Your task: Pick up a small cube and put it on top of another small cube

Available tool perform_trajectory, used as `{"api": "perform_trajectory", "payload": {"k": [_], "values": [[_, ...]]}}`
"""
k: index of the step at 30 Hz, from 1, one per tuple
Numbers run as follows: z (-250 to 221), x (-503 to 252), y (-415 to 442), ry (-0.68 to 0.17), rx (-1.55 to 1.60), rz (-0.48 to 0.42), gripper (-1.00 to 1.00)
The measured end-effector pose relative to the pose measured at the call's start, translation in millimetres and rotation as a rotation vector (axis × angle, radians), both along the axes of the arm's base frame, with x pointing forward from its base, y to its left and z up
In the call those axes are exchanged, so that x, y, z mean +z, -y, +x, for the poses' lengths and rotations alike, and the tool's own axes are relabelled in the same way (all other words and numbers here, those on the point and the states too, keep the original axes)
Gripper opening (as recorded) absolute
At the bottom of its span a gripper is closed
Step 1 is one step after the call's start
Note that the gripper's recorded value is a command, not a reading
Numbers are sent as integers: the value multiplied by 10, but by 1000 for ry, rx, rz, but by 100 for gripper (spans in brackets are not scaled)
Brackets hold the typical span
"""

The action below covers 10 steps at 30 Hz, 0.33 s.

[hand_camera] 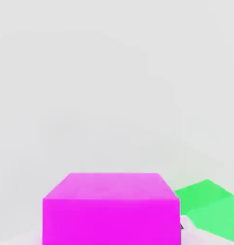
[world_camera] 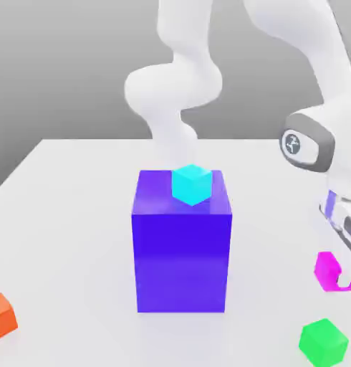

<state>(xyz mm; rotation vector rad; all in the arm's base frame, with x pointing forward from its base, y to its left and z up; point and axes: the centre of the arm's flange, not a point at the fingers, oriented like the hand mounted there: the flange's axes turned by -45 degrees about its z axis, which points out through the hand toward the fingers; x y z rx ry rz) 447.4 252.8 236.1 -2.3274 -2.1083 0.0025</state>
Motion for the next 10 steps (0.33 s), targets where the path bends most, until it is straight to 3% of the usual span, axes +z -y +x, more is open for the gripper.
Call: {"api": "perform_trajectory", "payload": {"k": [4,5,10], "values": [[203,-349,89,0,-62,0,-100],[206,-484,96,0,-65,0,100],[206,-484,96,0,-65,0,100]]}}
